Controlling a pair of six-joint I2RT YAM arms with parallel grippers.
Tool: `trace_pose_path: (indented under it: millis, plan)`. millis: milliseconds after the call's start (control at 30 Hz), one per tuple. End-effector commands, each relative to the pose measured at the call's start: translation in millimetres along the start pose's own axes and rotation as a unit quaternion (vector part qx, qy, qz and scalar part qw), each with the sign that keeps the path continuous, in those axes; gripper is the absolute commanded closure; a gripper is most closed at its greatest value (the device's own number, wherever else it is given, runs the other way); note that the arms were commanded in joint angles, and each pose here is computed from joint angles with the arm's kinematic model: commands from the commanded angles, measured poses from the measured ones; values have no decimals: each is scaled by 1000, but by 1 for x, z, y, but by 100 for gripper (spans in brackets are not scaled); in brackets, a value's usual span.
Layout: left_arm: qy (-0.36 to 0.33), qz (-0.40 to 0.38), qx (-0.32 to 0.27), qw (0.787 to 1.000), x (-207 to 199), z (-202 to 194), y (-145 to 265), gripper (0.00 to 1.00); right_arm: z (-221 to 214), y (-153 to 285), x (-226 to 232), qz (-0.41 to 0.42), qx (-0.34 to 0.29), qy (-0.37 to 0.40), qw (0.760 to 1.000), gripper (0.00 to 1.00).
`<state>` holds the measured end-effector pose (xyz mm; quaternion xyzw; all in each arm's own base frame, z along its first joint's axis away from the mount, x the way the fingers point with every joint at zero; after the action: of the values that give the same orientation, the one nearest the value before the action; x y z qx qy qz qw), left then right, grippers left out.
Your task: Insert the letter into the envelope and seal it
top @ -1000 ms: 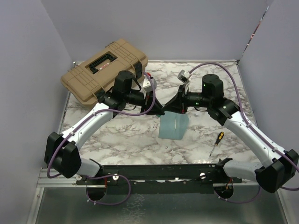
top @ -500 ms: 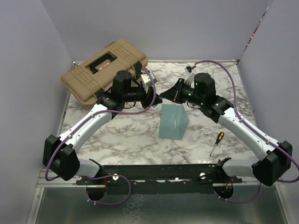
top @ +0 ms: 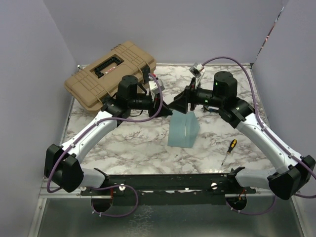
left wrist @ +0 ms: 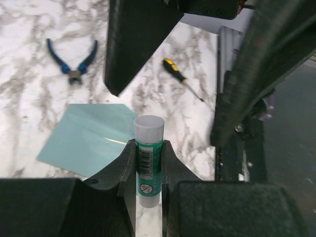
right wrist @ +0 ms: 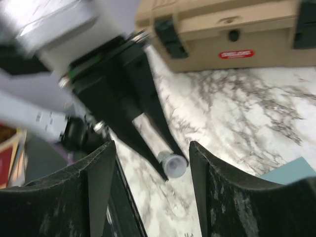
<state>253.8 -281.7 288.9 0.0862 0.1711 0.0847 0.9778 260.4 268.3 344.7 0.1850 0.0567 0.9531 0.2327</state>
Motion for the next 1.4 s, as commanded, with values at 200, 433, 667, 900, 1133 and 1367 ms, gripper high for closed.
trace_pose_path:
  millis: [200,433,667,900,1133,1367]
  plan:
    - [19,-186,26,982,-59,-14,14,100,-48,26,44,215,37,164,962,40]
    - [14,-200,27,979,-63,-18,17,100,-52,23,51,269,54,152,950,73]
    - [6,-199,23,980,-64,-15,18,100,-60,26,50,265,66,157,949,59]
    - [1,-187,20,982,-63,-12,18,100,-63,26,48,261,76,150,951,80]
    - [0,-78,5,997,-36,-4,13,100,-34,7,34,171,22,81,982,99]
    - [32,112,-30,993,15,10,15,100,-2,-20,-7,-1,-56,-124,991,100]
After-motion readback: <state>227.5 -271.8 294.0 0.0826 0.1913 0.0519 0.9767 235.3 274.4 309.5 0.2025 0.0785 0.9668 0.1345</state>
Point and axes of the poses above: each gripper's point midway between its finger pads, its own y axis back along the fingers, its own x axis along the line the jaws close on, z = x × y, the point moved 3 cm from there along y, back along the fingers, and after that the axes turned 7 degrees about y, right-handed, at the moved point
